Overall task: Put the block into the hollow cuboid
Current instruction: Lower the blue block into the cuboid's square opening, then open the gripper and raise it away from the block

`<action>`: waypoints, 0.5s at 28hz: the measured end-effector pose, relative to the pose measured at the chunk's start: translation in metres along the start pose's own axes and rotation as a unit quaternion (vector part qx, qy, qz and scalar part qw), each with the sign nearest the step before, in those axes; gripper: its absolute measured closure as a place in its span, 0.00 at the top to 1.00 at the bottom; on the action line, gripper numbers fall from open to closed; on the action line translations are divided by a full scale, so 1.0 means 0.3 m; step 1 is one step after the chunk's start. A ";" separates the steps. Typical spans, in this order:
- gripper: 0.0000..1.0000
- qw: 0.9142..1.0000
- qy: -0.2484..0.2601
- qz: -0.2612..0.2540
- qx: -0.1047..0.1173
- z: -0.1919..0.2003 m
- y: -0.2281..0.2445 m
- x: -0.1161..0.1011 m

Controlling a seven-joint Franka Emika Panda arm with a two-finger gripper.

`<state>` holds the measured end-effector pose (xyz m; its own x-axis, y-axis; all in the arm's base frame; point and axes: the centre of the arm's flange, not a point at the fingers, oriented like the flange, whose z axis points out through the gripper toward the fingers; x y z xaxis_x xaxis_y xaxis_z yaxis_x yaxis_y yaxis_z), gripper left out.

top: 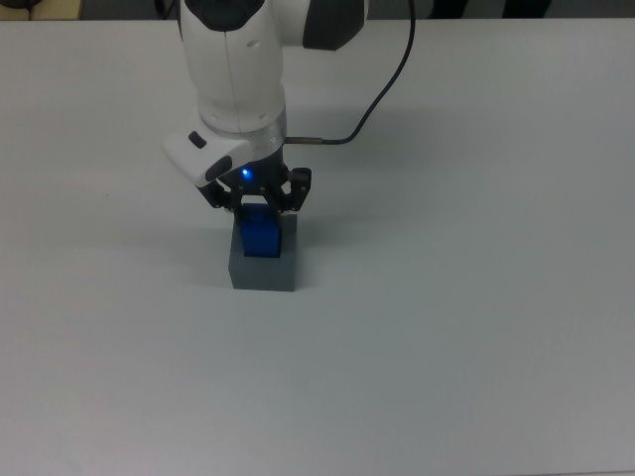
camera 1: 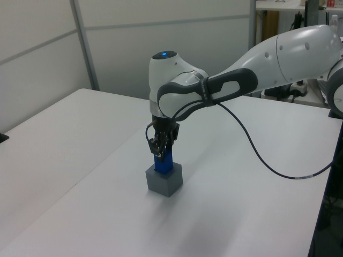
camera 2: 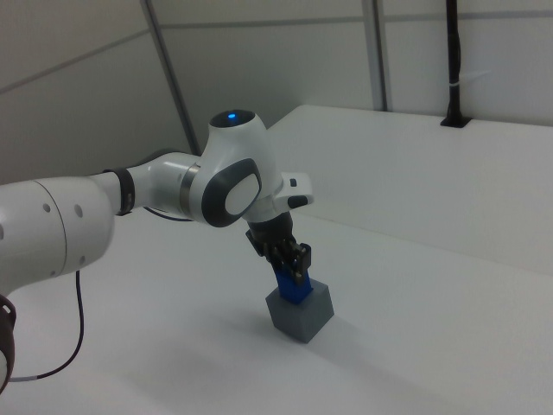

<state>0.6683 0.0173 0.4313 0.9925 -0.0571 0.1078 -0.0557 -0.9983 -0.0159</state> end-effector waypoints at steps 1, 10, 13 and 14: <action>0.51 1.000 -0.002 0.000 0.000 0.001 0.001 -0.002; 0.63 1.000 -0.003 -0.001 -0.007 -0.010 0.010 -0.004; 0.72 1.000 0.002 -0.001 -0.008 -0.035 0.011 -0.006; 0.75 1.000 0.003 -0.001 -0.008 -0.048 0.011 -0.008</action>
<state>0.6641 0.0139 0.4454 0.9920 -0.0544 0.1141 -0.0548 -0.9985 0.0008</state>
